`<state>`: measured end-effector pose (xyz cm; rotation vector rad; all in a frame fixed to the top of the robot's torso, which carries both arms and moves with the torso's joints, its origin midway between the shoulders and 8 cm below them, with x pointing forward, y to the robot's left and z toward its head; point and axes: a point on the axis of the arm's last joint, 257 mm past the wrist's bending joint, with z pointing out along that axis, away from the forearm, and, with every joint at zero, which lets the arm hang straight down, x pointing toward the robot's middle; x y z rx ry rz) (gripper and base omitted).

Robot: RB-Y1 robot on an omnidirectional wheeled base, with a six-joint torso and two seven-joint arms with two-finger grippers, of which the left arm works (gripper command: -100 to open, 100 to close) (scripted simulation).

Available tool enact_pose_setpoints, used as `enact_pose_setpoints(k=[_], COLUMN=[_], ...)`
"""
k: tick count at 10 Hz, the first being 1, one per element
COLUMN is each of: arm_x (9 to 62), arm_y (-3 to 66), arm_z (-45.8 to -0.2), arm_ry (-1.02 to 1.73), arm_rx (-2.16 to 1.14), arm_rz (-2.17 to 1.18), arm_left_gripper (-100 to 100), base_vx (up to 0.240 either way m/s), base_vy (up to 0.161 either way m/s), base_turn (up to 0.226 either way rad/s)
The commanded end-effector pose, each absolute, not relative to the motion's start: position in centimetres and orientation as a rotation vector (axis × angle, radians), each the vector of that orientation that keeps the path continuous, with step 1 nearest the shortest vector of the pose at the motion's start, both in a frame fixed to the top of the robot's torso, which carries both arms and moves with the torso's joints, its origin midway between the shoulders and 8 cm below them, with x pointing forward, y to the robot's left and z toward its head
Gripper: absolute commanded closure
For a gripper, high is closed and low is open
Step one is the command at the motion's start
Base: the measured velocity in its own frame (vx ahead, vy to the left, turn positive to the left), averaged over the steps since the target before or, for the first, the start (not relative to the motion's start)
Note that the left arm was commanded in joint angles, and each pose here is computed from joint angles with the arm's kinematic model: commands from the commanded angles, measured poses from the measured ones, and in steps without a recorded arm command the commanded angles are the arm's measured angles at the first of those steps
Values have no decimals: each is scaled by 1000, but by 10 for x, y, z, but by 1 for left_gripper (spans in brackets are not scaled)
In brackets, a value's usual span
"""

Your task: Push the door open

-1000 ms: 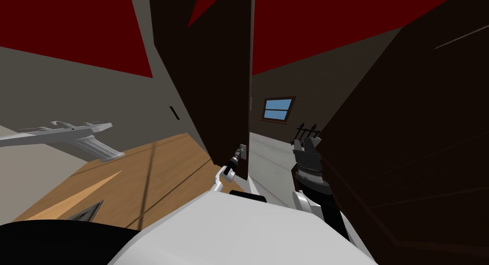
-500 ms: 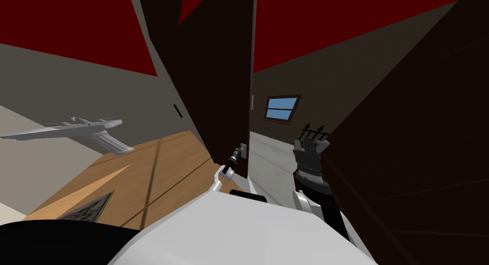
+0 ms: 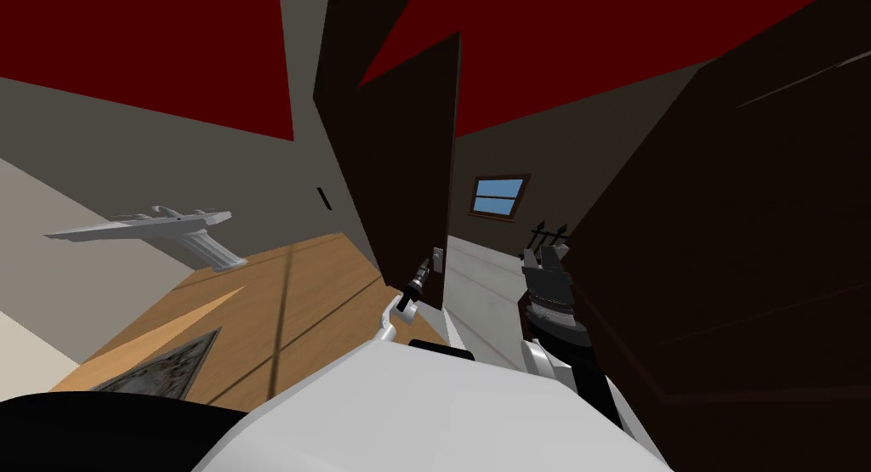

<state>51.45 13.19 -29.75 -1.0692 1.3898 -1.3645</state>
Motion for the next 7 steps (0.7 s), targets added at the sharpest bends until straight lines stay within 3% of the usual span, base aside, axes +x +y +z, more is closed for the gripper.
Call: enact_pose_setpoints(k=[1, 3, 7], arm_x=[512, 511, 516], arm_y=[128, 126, 132], arm_z=[-297, -297, -297], arm_ry=[1390, 1389, 1385], arm_rx=[-1075, -1077, -1073], arm_rz=[-1375, -1379, -1367], arm_left_gripper=[-100, -100, -100], base_vx=[-192, -166, 165], base_vy=[2, 10, -54], base_turn=[13, 5, -22])
